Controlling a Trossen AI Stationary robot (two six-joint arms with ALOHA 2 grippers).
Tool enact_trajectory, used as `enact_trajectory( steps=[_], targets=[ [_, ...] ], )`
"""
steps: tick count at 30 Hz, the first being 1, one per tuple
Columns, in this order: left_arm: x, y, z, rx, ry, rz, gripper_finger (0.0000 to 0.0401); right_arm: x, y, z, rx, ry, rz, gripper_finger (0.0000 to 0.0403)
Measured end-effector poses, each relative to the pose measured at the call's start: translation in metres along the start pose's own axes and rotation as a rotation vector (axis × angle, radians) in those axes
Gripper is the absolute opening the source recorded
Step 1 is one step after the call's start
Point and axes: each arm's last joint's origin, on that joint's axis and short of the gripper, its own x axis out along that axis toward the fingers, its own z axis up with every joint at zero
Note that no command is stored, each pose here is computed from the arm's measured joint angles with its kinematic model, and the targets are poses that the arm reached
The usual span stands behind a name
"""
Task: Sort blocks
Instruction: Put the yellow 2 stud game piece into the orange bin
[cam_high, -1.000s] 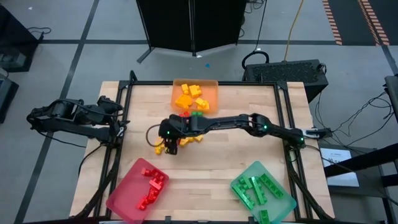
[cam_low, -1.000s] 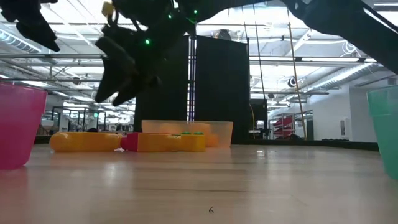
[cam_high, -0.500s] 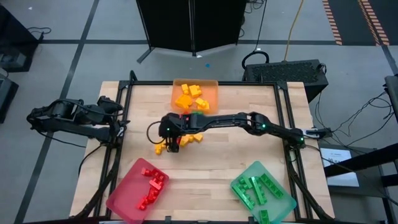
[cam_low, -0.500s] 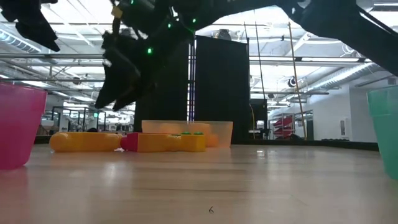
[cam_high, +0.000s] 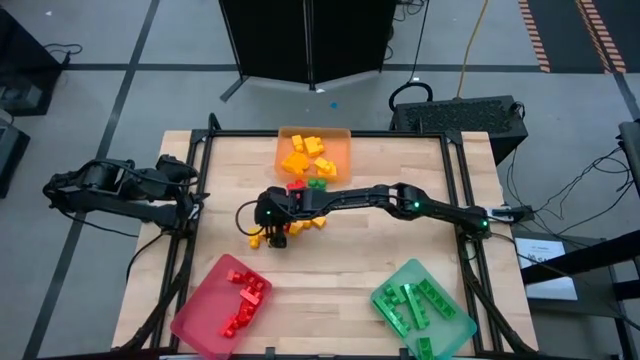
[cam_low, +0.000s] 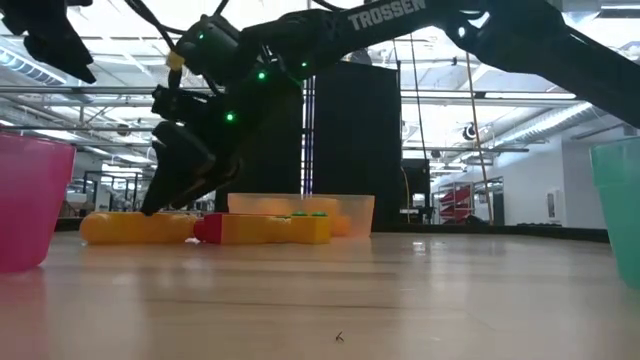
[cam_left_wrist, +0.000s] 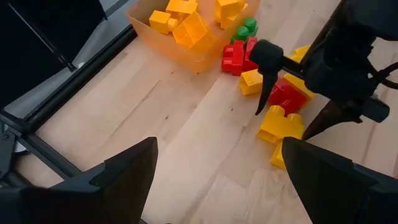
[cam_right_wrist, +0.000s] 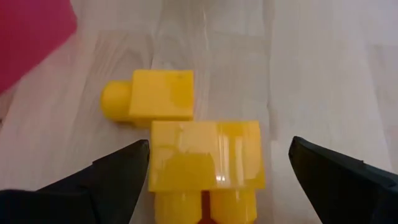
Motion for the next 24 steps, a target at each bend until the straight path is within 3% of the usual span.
enact_trajectory(
  steps=[11,18,24],
  targets=[
    [0.000,0.000,0.000,-0.026,0.000,0.000,0.0345,0.018,-0.002,-0.011,0.018,0.004,0.046,0.0380],
    [0.000,0.000,0.000,-0.027,0.000,0.000,0.0345,0.023,-0.003,-0.015,0.157,0.019,-0.008,0.0375],
    [0.000,0.000,0.000,-0.028,0.000,0.000,0.0345,0.021,-0.005,-0.014,0.210,0.016,-0.061,0.0314]
  ],
)
